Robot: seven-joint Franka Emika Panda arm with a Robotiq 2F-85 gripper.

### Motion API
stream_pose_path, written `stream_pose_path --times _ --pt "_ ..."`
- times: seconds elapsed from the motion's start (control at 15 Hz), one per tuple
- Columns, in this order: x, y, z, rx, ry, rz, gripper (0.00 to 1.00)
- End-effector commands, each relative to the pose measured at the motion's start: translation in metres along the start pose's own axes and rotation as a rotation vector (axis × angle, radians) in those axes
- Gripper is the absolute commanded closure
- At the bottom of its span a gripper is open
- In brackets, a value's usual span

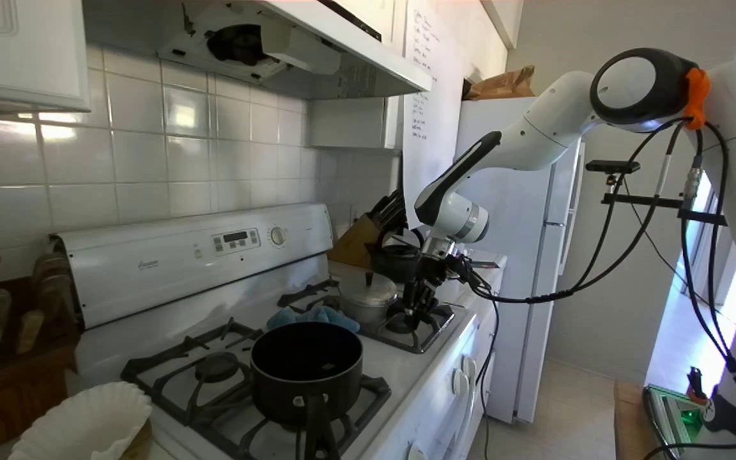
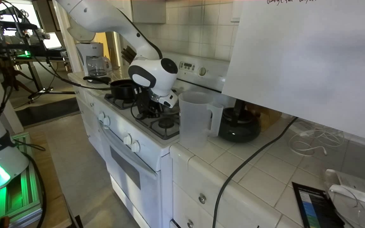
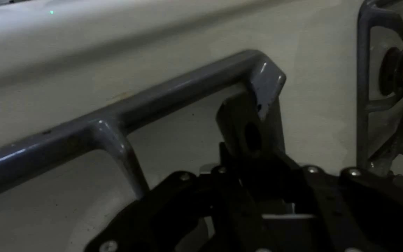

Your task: Move the silver pot to the top left stove plate

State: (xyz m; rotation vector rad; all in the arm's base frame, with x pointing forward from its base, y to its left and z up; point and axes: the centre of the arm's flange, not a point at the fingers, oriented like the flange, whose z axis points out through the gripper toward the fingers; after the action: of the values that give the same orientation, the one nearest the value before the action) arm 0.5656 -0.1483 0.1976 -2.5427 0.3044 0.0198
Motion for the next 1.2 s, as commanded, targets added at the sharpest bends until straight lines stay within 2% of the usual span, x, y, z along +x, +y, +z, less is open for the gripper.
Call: stream_pose_path --times 0.0,0.13,0.53,0.8,0.93,1.0,1.13 --pt "0.005 -0.013 0.001 0.018 0.007 -0.026 0.95" --pt "0.003 -0.011 0.001 0.011 0.008 -0.028 1.00" --pt "-0.006 -0.020 0.007 -0.022 0.002 -0.084 0.99" --pt "-0.013 -0.033 0.010 -0.117 0.032 -0.150 0.99" --pt "-0.014 -0.037 0.013 -0.163 0.012 -0.162 0.98" --pt "-0.013 -0.039 0.014 -0.183 -0.001 -0.167 0.72" --pt "-0.013 -0.044 0.017 -0.203 -0.021 -0.170 0.67"
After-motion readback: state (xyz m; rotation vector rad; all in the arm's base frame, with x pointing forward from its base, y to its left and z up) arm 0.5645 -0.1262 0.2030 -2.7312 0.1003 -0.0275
